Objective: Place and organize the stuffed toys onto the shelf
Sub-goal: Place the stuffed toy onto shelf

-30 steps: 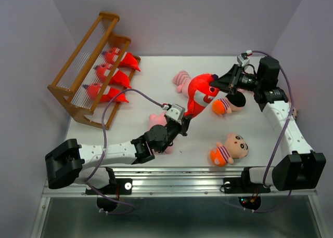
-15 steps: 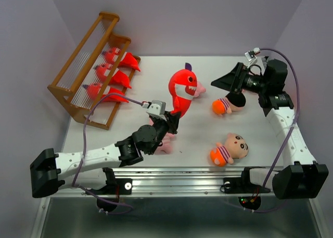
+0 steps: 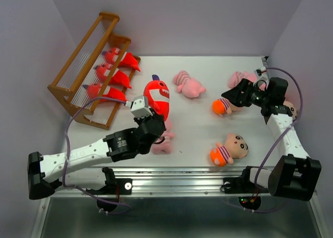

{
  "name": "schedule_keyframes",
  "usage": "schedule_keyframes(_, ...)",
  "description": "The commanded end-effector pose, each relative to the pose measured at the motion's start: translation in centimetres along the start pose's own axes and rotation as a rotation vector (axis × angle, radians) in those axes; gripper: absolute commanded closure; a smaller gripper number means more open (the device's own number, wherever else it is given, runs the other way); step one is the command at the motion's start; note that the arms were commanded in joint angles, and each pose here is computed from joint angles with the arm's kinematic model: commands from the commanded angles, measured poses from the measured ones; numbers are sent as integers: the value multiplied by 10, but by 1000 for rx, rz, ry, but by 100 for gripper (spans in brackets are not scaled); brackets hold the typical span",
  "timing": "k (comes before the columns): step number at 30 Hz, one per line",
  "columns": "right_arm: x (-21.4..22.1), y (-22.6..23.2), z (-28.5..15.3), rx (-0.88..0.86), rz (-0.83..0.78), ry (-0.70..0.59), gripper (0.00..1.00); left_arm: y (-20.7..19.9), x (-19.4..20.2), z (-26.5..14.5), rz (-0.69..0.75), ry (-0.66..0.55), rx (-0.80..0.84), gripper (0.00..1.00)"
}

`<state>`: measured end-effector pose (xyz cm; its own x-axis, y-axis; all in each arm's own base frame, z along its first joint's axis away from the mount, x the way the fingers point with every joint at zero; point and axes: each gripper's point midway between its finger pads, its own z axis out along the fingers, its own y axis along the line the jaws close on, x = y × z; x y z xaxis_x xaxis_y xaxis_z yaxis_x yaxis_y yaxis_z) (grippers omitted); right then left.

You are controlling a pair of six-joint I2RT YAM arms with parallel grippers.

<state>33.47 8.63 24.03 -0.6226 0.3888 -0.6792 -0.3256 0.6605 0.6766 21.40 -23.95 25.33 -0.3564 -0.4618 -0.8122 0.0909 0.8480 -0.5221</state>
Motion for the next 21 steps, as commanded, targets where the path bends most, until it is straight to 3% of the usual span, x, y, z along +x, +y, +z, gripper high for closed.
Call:
schedule_keyframes(1, -11, -25, 1, 111, -89, -66, 0, 31, 7, 2, -50, -9, -240, 100)
schedule_keyframes(3, -11, -34, 2, 148, -85, -78, 0, 34, 12, 5, -143, -26, -314, 100)
schedule_keyframes(7, -9, -37, 0, 164, -108, -88, 0, 57, 27, 10, -56, -42, -548, 100)
schedule_keyframes(14, -9, -42, -3, 197, -132, -106, 0, 56, 42, 22, -42, -51, -586, 100)
schedule_keyframes(21, -9, -42, -3, 195, -130, -103, 0, 102, 25, 22, -59, -92, -687, 100)
